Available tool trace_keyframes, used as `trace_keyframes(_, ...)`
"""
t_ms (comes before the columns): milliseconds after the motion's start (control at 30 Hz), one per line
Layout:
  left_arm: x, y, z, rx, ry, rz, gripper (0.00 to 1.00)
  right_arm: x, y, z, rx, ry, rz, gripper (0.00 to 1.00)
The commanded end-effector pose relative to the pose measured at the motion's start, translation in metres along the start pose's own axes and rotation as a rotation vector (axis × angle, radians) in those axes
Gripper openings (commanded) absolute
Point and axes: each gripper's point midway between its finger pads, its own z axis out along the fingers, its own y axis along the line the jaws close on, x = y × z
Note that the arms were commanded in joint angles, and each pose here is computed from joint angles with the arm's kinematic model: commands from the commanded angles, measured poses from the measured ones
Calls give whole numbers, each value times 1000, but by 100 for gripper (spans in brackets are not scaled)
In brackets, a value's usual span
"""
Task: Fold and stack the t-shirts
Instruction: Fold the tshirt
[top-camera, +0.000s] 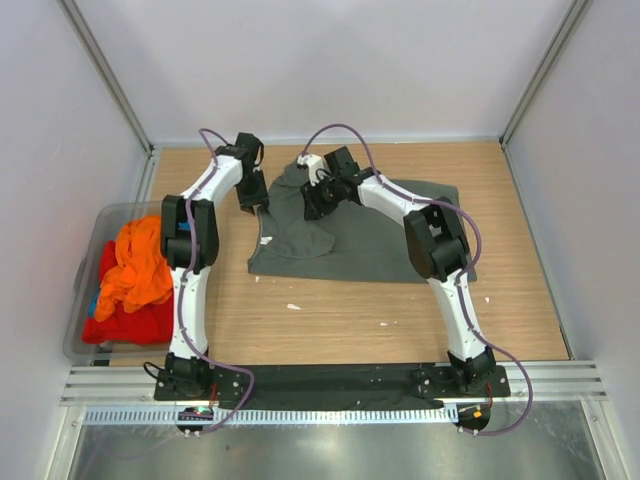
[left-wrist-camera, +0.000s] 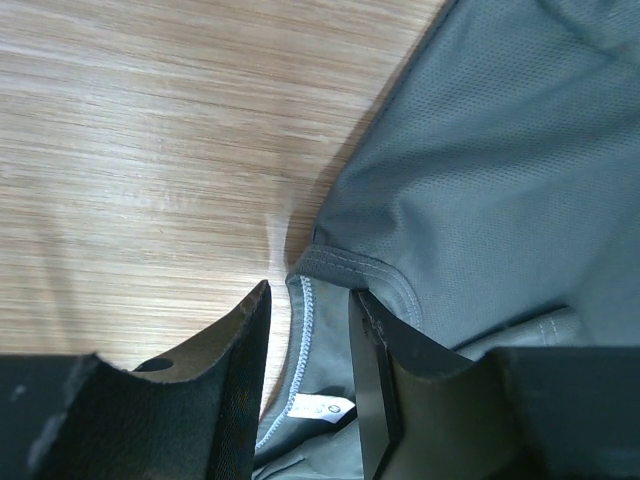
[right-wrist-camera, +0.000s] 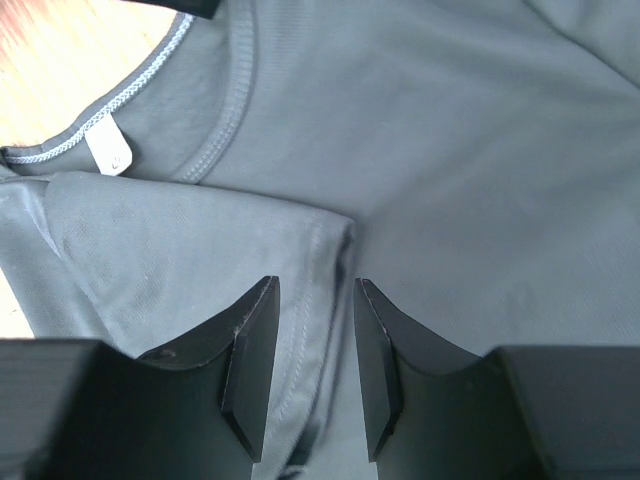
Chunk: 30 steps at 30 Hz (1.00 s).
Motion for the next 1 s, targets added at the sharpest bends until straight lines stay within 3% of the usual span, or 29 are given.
trace_keyframes(0,-5,3,0,-13,-3,-14,38,-22,1,5,14,-49,-80,41)
trace_keyframes(400,-1,5,3,-29,13,-15,38,-19,1,22,84,-2,-169,34)
trace_keyframes(433,-2,5,3,-29,11,-18,38,-20,2,22,87,-7,-173,30)
trace_keyframes(467,-1,6,4,-32,15,-18,38,-23,2,20,98,-13,-181,17)
trace_keyframes(533,0,7,6,-35,20,-21,38,-25,4,21,115,-30,-198,1)
trace_keyframes(633,1,7,8,-36,26,-21,38,-50,7,9,158,-122,-242,1)
trace_keyframes(967,3,6,9,-35,34,-30,38,-68,13,-5,225,-210,-348,1)
